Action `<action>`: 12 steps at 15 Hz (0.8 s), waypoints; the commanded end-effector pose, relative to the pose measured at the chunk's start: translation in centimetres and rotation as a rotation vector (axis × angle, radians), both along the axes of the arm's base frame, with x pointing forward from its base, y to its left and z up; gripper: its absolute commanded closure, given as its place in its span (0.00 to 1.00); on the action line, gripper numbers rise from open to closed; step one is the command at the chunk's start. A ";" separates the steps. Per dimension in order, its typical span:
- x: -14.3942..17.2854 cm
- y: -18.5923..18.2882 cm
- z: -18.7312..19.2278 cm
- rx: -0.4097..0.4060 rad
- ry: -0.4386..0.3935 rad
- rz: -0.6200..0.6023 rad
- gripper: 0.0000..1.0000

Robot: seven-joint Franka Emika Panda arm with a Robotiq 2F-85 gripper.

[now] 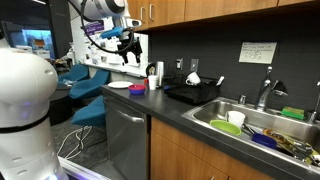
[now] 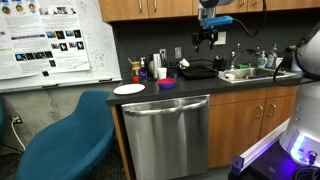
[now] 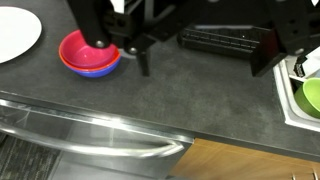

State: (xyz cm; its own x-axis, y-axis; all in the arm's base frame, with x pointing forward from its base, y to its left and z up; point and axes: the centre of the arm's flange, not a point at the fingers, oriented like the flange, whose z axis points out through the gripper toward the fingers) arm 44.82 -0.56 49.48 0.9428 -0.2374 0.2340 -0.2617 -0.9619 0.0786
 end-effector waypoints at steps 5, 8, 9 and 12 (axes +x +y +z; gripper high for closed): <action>0.0 0.0 0.0 0.000 0.000 0.000 0.00; 0.1 1.6 -0.3 0.045 0.025 0.048 0.00; 0.1 2.3 -0.5 0.070 0.034 0.067 0.00; -0.1 5.4 -1.0 0.181 0.081 0.143 0.00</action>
State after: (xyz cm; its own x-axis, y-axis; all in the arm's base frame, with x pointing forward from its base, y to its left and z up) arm 44.74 3.12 48.66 0.9670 -0.1819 0.1786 -0.1829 -0.9831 -0.0108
